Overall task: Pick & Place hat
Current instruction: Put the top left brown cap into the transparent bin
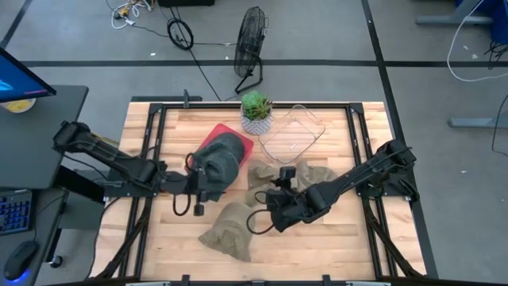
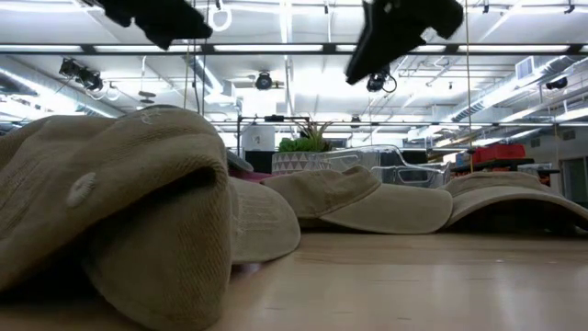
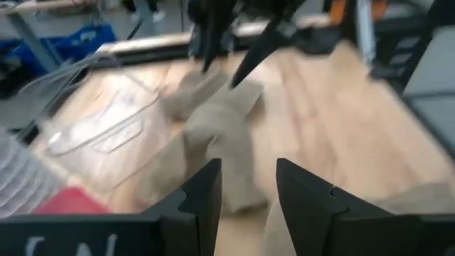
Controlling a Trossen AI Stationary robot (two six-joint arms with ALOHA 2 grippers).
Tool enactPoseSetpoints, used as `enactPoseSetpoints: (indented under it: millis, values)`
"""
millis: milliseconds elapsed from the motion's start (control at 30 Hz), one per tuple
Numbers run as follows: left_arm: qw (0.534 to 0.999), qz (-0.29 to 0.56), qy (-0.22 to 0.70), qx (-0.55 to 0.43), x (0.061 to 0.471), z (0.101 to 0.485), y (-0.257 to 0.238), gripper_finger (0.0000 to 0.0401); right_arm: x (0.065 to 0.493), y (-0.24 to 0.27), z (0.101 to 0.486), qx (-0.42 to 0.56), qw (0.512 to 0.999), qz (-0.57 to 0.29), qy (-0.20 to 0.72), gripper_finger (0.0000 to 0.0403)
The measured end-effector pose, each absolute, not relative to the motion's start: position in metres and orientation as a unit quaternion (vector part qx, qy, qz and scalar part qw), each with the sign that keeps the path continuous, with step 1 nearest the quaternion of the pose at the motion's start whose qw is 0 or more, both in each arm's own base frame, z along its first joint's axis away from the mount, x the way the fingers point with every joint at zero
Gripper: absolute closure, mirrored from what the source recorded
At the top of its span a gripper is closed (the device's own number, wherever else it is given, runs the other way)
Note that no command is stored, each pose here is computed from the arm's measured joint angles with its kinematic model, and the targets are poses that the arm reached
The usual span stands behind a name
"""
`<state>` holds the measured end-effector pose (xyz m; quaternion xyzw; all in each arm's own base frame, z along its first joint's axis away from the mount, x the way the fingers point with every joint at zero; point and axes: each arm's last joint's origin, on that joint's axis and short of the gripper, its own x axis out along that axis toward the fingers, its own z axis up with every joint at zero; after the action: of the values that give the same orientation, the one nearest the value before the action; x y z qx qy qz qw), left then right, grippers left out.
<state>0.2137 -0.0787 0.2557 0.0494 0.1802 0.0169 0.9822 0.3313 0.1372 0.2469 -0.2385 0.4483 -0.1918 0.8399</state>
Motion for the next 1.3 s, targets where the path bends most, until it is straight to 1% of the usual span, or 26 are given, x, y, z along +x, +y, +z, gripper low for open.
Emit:
enactPoseSetpoints:
  millis: [100, 233, 333, 400, 500, 600, 700, 767, 900, 1167, 1300]
  values:
    - [0.988, 0.012, 0.149, 0.034, 0.215, 0.25, -0.077, 0.0263, 0.328, 0.127, 0.244, -0.173, 0.838, -0.243, 0.457, 0.024]
    - [0.988, 0.021, 0.154, 0.016, 0.214, 0.239, -0.073, 0.0263, 0.331, 0.113, 0.24, -0.053, 0.839, -0.292, 0.457, 0.024]
    - [0.987, 0.033, 0.156, -0.008, 0.214, 0.235, -0.07, 0.0263, 0.335, 0.1, 0.231, 0.044, 0.835, -0.339, 0.43, 0.024]
    - [0.987, 0.036, 0.159, -0.008, 0.213, 0.232, -0.069, 0.0263, 0.338, 0.091, 0.22, 0.098, 0.832, -0.363, 0.408, 0.024]
    - [0.987, 0.036, 0.158, -0.006, 0.213, 0.233, -0.069, 0.0263, 0.343, 0.079, 0.203, 0.161, 0.832, -0.368, 0.383, 0.024]
    - [0.987, 0.035, 0.157, -0.006, 0.213, 0.233, -0.069, 0.0263, 0.344, 0.072, 0.187, 0.196, 0.834, -0.367, 0.362, 0.024]
    - [0.987, 0.036, 0.159, -0.005, 0.213, 0.233, -0.069, 0.0263, 0.341, 0.066, 0.175, 0.24, 0.824, -0.366, 0.36, 0.024]
    - [0.986, 0.036, 0.161, -0.004, 0.213, 0.232, -0.069, 0.0263, 0.338, 0.065, 0.17, 0.254, 0.816, -0.371, 0.364, 0.024]
    - [0.986, 0.035, 0.161, 0.004, 0.213, 0.232, -0.069, 0.0263, 0.333, 0.066, 0.163, 0.249, 0.811, -0.375, 0.374, 0.024]
    - [0.986, 0.034, 0.162, 0.009, 0.213, 0.232, -0.069, 0.0263, 0.332, 0.073, 0.168, 0.228, 0.828, -0.367, 0.357, 0.024]
    - [0.986, 0.034, 0.164, 0.01, 0.213, 0.232, -0.069, 0.0263, 0.331, 0.076, 0.169, 0.237, 0.823, -0.369, 0.36, 0.024]
